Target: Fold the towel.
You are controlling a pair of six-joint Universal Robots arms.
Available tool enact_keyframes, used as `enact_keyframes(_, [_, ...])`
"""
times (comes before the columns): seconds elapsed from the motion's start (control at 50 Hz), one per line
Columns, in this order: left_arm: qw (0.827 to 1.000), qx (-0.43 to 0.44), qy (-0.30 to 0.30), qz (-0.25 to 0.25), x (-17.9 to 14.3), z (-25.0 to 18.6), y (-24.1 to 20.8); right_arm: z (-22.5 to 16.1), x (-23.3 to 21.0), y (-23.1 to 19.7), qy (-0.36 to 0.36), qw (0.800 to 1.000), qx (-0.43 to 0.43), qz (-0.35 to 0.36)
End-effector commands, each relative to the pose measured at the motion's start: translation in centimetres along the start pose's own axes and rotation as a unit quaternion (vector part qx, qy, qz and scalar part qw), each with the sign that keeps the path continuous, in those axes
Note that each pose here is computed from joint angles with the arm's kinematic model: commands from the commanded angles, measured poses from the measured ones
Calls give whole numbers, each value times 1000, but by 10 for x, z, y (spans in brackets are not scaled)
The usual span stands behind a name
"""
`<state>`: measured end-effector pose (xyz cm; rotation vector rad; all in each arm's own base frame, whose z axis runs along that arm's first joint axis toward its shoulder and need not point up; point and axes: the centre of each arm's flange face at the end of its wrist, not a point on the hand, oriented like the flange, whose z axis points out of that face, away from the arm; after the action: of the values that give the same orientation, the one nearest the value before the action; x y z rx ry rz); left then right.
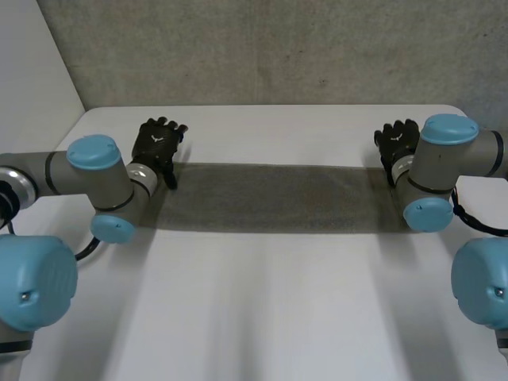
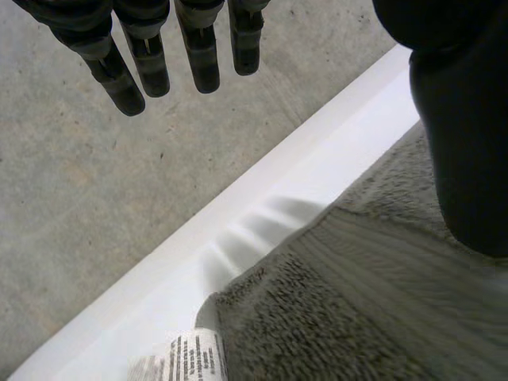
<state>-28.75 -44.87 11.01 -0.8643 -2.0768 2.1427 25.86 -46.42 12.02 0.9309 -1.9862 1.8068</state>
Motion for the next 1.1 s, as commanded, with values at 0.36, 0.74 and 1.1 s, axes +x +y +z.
enact_keyframes(0.36, [981,-43,-25,-185,-25,-149,-57,-106,19,10,-95,990,-88,51])
enact_keyframes(0.74, [981,-40,-20,-186,-13,-169,-48,-72,12,36,-80,992,-80,49])
enact_keyframes(1.1, [982,-33,-20,-185,-13,-176,-55,-82,94,56,-17,992,-116,52])
